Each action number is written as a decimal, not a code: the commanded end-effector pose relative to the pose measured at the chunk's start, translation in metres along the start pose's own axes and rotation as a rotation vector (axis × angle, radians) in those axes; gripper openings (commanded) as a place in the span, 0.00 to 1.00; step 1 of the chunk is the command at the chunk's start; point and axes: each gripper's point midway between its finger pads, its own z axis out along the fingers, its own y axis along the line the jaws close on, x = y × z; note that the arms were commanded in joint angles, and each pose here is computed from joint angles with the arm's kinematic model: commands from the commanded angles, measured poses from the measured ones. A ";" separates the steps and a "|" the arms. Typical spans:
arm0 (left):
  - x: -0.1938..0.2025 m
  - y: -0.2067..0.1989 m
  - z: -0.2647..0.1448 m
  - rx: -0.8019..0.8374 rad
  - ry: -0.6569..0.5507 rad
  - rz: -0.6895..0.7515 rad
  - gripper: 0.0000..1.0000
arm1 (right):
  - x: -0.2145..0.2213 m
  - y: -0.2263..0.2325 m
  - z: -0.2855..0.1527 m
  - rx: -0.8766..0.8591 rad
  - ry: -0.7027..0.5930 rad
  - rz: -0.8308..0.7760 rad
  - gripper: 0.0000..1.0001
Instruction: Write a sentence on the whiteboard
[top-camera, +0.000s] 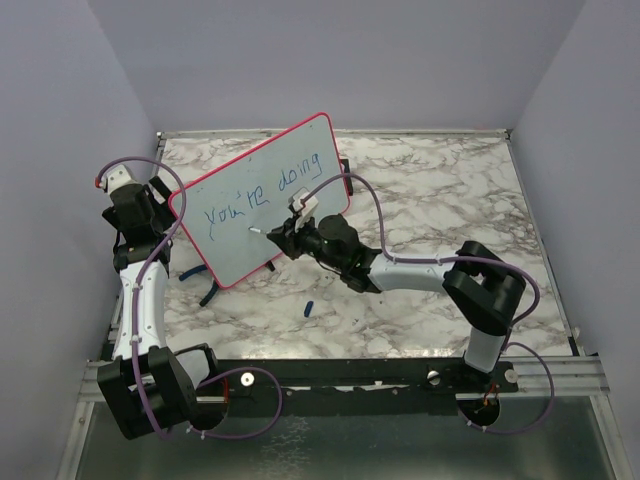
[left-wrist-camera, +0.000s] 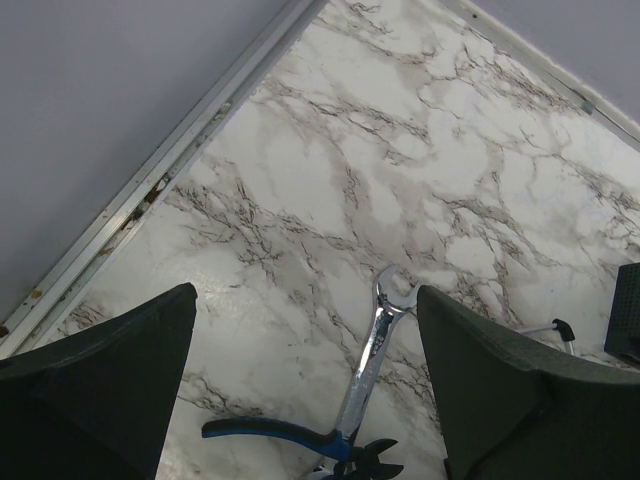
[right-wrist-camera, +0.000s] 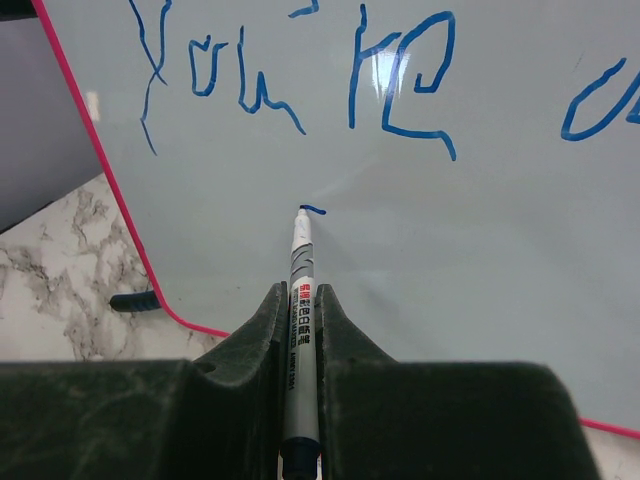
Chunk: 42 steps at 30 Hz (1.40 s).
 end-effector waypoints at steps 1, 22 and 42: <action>0.002 -0.010 -0.001 0.049 0.002 0.008 0.92 | 0.013 0.001 0.008 -0.011 0.037 -0.025 0.00; 0.002 -0.011 -0.002 0.051 0.002 0.007 0.92 | 0.032 -0.017 -0.006 0.074 0.083 -0.044 0.00; 0.002 -0.010 -0.002 0.050 0.003 0.008 0.92 | -0.017 -0.020 -0.002 0.111 -0.042 -0.069 0.00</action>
